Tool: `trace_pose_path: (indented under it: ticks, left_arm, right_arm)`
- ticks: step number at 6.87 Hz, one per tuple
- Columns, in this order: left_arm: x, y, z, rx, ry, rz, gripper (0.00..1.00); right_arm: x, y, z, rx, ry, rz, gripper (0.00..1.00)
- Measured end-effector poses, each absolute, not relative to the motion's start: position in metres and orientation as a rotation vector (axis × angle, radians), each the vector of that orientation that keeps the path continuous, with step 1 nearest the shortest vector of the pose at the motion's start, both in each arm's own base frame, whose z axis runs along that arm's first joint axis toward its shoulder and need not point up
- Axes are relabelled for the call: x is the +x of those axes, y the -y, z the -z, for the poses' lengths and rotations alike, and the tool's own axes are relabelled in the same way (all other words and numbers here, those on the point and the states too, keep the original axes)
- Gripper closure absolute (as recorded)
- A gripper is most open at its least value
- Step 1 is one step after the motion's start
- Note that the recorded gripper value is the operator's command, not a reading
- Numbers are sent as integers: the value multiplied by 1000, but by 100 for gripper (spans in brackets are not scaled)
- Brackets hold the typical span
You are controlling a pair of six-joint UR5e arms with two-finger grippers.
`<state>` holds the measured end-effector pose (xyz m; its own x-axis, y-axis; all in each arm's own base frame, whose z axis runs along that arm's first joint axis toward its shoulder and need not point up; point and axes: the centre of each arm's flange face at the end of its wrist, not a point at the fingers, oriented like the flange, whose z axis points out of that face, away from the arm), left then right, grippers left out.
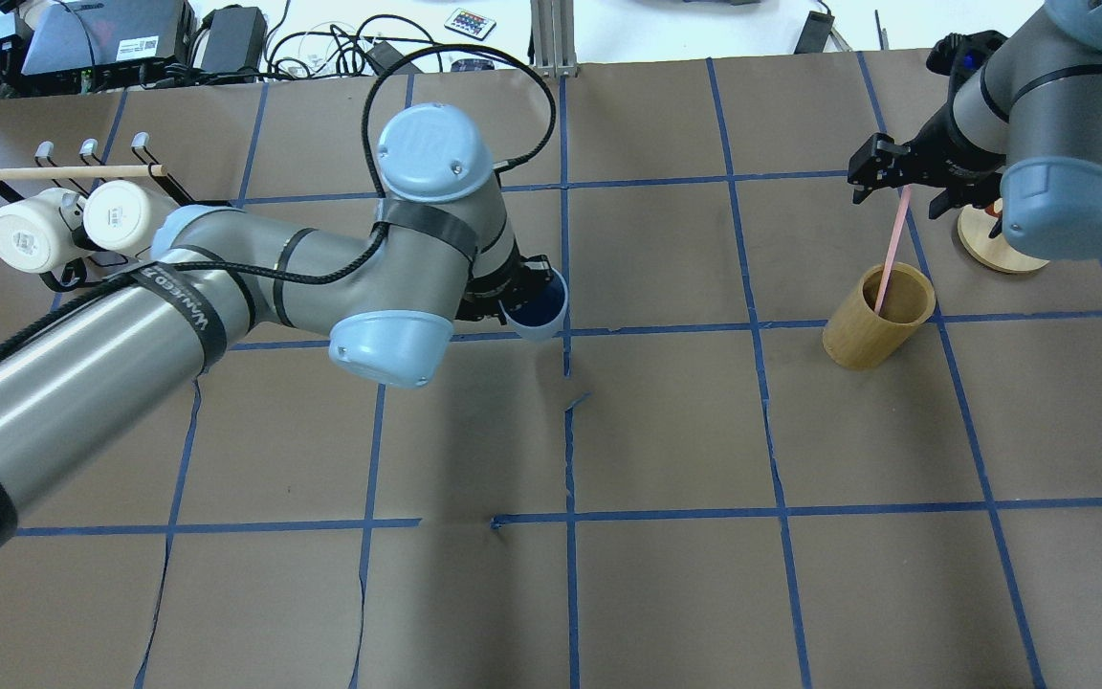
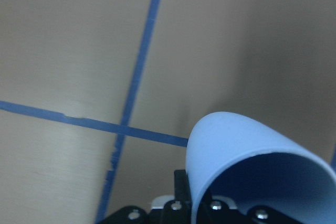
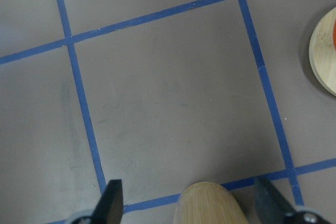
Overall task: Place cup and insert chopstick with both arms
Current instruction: 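Carry blue cup to table center with left gripper while right gripper descends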
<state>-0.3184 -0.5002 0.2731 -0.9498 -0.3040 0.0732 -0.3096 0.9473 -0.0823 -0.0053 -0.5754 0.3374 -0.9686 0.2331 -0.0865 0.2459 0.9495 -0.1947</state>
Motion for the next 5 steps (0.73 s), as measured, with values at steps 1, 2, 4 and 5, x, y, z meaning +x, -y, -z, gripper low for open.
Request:
trace_pose_path:
  ticks: [1,2,4,5]
  left_arm:
    - [-334,493,-266,489,3050,-132,100]
    - [-340,492,-261,489,3059,-129,100]
    - [-343,492,-257,476,3068,-125,100]
    - [-343,491,-252,472,3075,-111,100]
  right_arm:
    - [-4,571,-341,378,-3043,290,37]
    - [-4,568,-344,384,-3047,268,49]
    - [-3,565,-345,391,-3050,248,60]
    - [-4,565,-346,392,-3050,247,68]
